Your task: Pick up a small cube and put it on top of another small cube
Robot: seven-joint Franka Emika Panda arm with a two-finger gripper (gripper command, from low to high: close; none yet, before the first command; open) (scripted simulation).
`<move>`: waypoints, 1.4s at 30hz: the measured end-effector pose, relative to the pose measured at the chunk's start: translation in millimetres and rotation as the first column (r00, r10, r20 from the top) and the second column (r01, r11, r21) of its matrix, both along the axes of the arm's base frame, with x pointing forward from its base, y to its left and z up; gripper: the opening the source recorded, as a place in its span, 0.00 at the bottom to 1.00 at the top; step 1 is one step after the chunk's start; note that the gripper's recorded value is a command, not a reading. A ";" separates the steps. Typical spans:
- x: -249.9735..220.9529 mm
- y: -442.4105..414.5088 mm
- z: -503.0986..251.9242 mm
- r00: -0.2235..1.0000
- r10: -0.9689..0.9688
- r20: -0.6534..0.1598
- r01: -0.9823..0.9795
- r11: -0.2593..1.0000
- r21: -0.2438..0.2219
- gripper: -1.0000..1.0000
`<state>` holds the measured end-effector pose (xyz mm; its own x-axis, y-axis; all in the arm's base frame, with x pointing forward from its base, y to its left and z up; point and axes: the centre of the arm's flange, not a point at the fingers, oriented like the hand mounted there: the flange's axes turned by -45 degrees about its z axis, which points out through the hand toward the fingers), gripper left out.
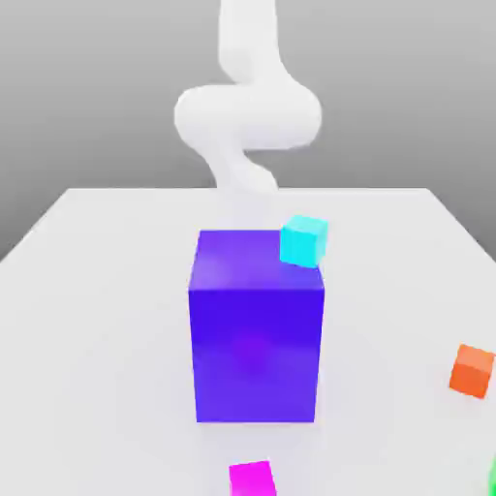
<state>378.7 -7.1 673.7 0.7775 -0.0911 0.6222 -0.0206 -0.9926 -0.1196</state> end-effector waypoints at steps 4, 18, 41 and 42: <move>46.3 -15.7 -61.3 0.981 -0.030 -0.192 0.062 0.985 0.163 0.50; 129.5 -57.0 -283.4 0.659 -0.149 -0.737 0.527 0.790 0.312 0.50; 119.5 -145.2 -484.7 -0.024 -0.495 -0.868 0.958 0.238 -0.163 0.50; 119.9 -149.0 -485.3 -0.040 -0.514 -0.857 0.962 0.212 -0.172 0.50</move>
<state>498.6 -156.0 188.4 0.0495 -0.9360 -0.3486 -0.9864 -0.1006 0.1300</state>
